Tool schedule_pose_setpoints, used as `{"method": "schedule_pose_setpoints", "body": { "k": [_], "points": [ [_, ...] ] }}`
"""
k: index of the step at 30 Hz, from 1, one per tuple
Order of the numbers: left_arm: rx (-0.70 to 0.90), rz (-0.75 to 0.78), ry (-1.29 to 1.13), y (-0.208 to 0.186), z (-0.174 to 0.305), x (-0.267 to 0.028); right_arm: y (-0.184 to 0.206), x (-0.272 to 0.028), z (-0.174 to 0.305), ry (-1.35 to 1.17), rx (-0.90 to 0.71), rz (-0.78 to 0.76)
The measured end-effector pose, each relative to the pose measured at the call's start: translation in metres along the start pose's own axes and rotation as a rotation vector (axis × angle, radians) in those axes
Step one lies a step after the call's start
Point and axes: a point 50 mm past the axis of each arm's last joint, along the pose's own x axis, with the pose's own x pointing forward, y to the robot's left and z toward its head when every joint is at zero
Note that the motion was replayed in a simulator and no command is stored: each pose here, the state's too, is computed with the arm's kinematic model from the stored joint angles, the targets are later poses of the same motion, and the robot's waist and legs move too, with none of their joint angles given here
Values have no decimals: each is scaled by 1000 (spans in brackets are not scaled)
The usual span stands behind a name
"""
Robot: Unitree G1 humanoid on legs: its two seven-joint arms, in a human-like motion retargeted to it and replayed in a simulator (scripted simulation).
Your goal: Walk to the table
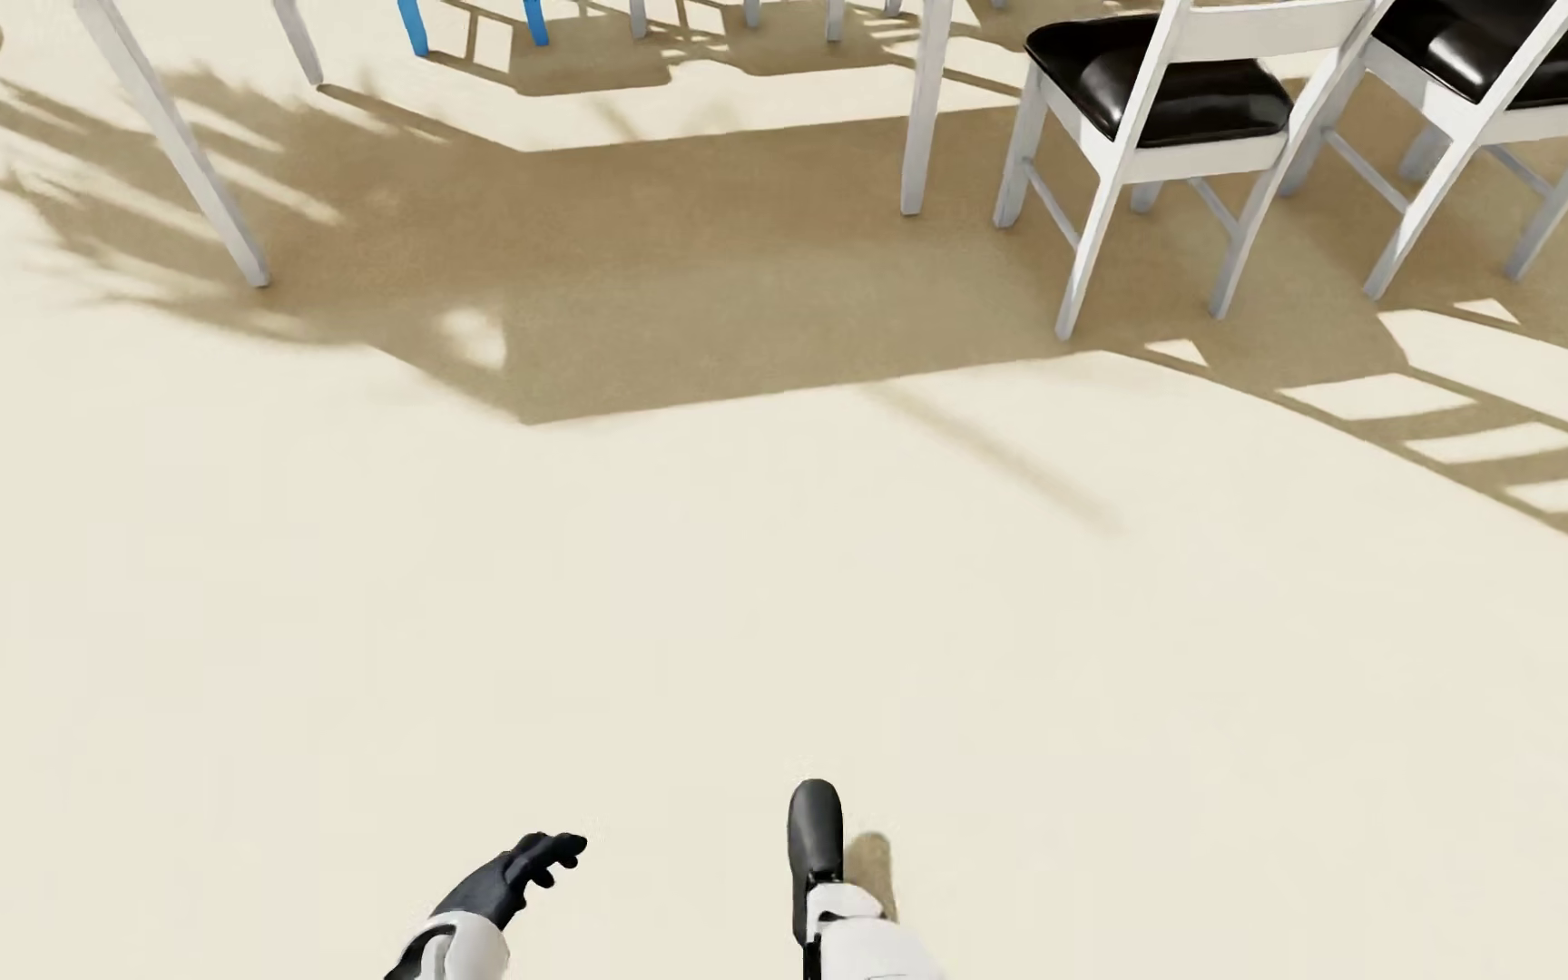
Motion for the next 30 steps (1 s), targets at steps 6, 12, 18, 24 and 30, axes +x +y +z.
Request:
{"method": "schedule_pose_setpoints", "body": {
  "k": [6, 12, 18, 24, 30],
  "points": [
    [38, -129, 161, -26, -39, -14, -106, -24, -19, 16, 707, -538],
    [-21, -192, 272, -42, -74, -35, -179, -36, 17, -42, 408, -555],
    [-299, -66, 484, -53, -114, -62, -251, -104, 82, -295, -58, -936],
    [-109, -363, 479, -93, -110, -74, -209, -72, 71, -286, 141, -767],
    [-299, -218, 475, -90, -96, -66, -113, -8, 14, 52, -73, -343]
  ]
}}
